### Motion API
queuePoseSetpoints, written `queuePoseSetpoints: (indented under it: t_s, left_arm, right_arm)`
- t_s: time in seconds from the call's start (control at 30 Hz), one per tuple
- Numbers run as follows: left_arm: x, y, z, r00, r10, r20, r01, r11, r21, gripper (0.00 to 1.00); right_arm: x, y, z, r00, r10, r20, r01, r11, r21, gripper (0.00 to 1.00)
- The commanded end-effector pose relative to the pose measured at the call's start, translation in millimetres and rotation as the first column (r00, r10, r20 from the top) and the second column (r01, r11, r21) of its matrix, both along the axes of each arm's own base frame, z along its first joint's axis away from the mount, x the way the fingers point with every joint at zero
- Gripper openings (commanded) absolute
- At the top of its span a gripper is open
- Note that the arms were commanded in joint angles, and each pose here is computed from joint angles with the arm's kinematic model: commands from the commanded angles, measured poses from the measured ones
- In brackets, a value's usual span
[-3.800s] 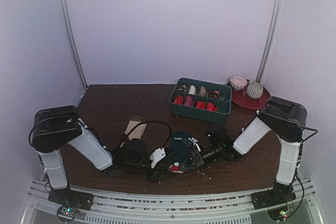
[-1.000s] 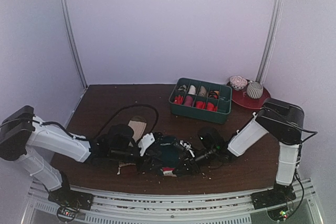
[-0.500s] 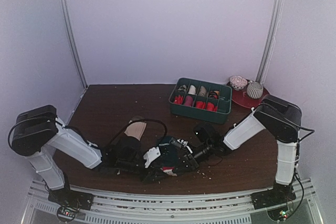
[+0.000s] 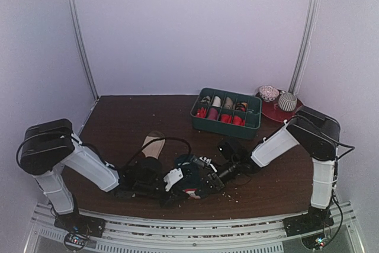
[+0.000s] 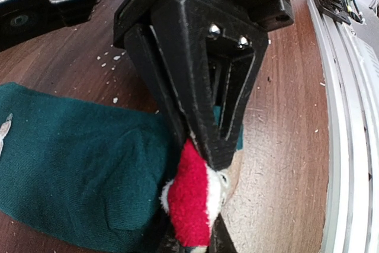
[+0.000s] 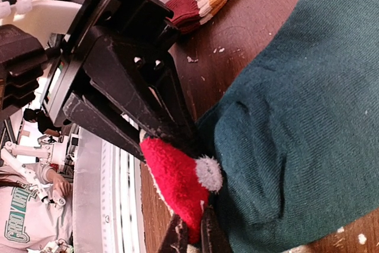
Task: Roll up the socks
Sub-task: Roll the sock at the center of the board.
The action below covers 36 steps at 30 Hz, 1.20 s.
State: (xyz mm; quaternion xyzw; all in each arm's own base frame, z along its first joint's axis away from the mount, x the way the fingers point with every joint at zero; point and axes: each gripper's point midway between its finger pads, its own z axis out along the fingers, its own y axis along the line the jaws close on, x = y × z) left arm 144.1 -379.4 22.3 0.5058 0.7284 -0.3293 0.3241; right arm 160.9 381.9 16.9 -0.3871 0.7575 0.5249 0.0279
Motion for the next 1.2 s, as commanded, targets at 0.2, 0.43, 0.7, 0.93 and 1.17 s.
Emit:
queuePoseSetpoints:
  t_s: [0.2,0.43,0.7,0.93,1.17]
  left_arm:
    - [5,3,21,0.998,0.054,0.045,-0.049,0.994,-0.096,0.56]
    - [16,3,66,0.977,0.068,0.204,-0.035,0.987,-0.160,0.54]
    - [-3,-14,48,0.989,-0.058,0.137,0.077,0.987,-0.138,0.41]
    - [-13,-13,32,0.994,-0.076,0.081,0.085,0.990,-0.113,0.32]
    - [-8,-19,26,0.995,-0.065,0.075,0.073,0.991,-0.108,0.21]
  right_arm:
    - [-27,-65,-91,0.990,-0.091,-0.106,0.039,0.907,-0.419,0.06]
    - [-28,-68,-93,0.990,-0.098,-0.103,0.043,0.899,-0.436,0.06]
    - [-24,-66,-92,0.991,-0.099,-0.094,0.048,0.896,-0.441,0.06]
    - [-25,-69,-94,0.991,-0.096,-0.096,0.043,0.890,-0.454,0.06]
    - [-26,-70,-95,0.990,-0.101,-0.098,0.045,0.887,-0.459,0.06]
